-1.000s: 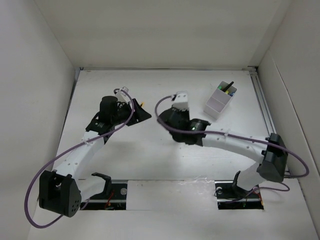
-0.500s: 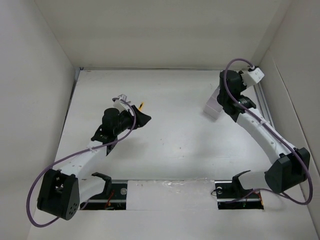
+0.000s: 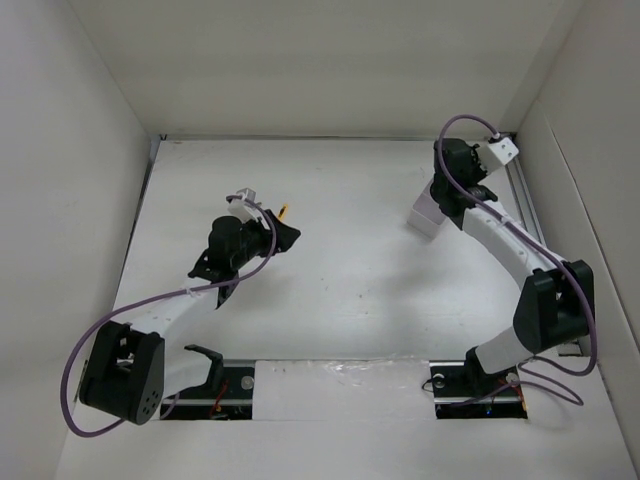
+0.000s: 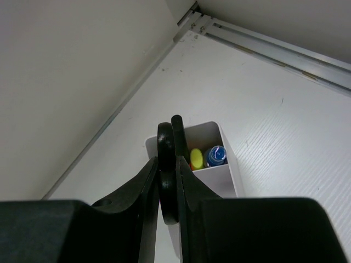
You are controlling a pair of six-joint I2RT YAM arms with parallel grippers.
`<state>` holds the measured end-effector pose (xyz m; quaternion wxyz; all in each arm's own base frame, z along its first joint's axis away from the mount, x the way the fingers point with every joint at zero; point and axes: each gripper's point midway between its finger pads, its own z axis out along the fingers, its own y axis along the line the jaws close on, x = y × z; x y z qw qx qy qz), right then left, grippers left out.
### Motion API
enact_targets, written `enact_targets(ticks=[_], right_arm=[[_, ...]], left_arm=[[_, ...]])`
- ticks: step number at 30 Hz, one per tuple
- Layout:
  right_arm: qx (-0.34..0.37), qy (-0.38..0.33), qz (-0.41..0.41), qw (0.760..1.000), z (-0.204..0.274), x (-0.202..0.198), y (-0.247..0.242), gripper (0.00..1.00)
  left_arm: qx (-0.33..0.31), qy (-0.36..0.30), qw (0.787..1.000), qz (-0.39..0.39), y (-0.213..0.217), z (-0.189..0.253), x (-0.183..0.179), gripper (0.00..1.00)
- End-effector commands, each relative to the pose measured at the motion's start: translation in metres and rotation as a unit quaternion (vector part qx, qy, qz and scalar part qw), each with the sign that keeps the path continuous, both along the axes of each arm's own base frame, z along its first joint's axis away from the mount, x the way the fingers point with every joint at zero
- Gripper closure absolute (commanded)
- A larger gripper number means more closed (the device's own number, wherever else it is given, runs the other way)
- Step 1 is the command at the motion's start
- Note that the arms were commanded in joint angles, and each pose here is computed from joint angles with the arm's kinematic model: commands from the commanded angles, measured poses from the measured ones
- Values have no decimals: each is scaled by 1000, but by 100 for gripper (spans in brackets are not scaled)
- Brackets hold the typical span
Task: Sort the stationery into containers
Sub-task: Place the scissors in the storage box.
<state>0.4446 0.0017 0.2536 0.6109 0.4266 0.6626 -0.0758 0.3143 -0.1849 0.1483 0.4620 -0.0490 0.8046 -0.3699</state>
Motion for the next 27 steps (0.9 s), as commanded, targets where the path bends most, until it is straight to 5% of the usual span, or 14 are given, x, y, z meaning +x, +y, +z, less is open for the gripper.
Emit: enact_targets(ticks=[1,11,17,24,27], right_arm=[[8,-37,-19,999,14,12,-7,100],[29,-42,-33,998,-1,11,-11,100],[43,-38,-34,998,-16,6,-10,64],[63,-56,-15,996,-3,-8,-4,42],[74,-77,11,994,17,-21,14,41]], left_arm=[[-1,-27,1000,-7,-2,7,2,46],[32,-1,998,61,20,-7,13,47],[51,6,995,89,29,-7,21,47],[75,28,990,120,39,-14,30,47],[97,47,983,146,48,-24,36,47]])
